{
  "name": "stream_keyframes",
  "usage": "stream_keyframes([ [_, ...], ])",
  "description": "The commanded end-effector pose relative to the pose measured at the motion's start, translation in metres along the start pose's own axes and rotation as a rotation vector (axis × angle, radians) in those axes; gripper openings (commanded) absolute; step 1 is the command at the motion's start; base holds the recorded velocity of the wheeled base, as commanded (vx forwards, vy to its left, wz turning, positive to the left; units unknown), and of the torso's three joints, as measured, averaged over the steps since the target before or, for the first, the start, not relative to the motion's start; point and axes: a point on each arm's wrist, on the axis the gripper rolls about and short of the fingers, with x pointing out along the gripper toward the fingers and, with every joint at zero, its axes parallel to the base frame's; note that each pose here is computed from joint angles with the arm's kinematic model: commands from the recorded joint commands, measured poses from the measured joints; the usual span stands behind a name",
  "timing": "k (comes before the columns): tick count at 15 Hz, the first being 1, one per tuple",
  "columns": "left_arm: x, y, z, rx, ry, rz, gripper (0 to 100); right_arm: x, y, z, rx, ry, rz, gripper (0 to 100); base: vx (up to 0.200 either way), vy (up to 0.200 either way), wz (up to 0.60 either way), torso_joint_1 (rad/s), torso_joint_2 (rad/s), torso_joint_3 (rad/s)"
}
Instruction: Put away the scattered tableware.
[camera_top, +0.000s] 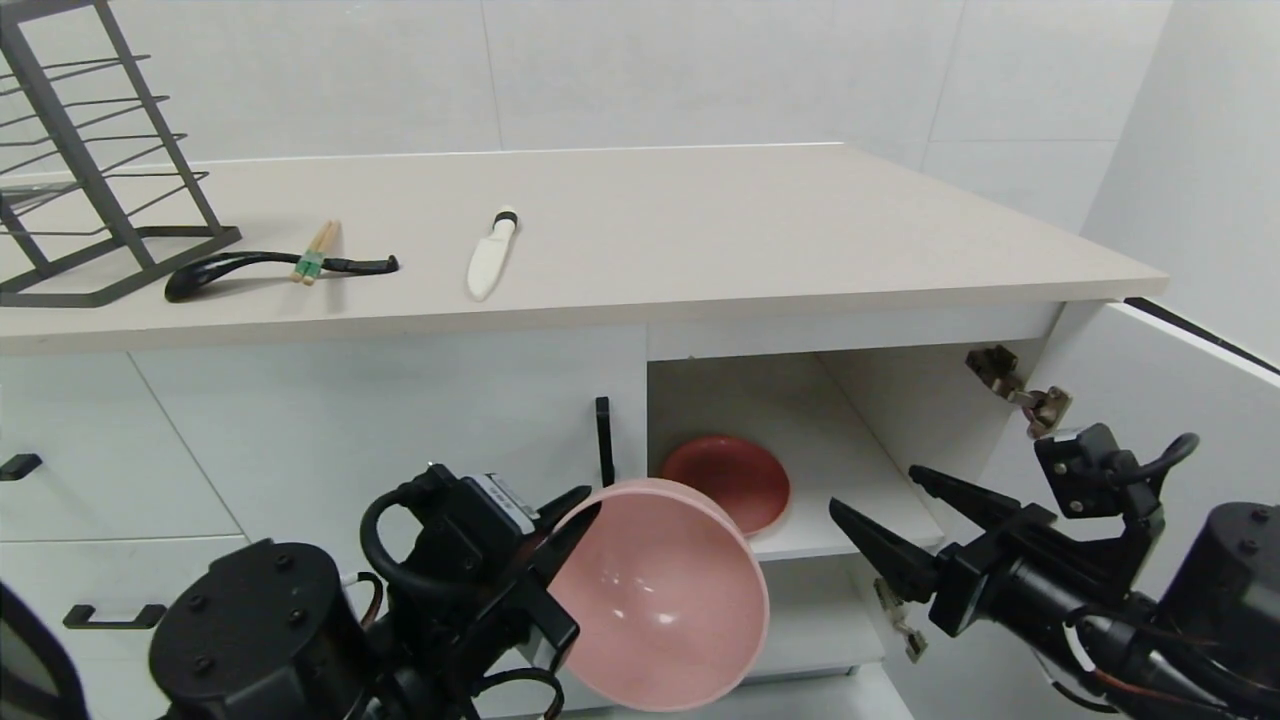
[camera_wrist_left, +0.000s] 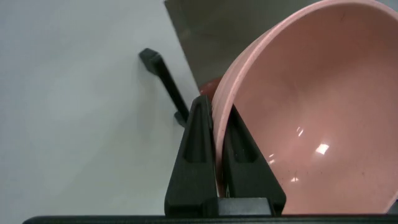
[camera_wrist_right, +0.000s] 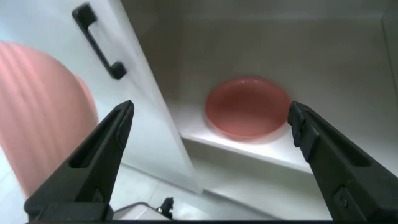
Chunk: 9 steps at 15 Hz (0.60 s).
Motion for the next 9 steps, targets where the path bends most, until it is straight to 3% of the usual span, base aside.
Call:
stream_keyframes([
  [1, 0.010, -0.008, -0.009, 0.011, 0.036, -0.011, 0, 0.006, -0.003, 0.008, 0.003, -0.046, -0.012, 100, 0.000, 0.000, 0.00, 0.000, 0.00, 0.000],
  [2, 0.015, -0.008, -0.009, 0.010, 0.036, 0.012, 0, 0.008, -0.002, 0.013, 0.003, -0.068, -0.008, 100, 0.000, 0.000, 0.00, 0.000, 0.00, 0.000],
  [5, 0.032, -0.005, -0.001, -0.020, 0.032, 0.188, 0, 0.004, 0.002, 0.021, -0.010, -0.109, 0.017, 100, 0.000, 0.000, 0.00, 0.000, 0.00, 0.000],
  [9, 0.045, -0.021, -0.003, -0.004, 0.028, 0.149, 0, -0.002, 0.013, 0.024, -0.036, -0.117, 0.118, 100, 0.000, 0.000, 0.00, 0.000, 0.00, 0.000],
])
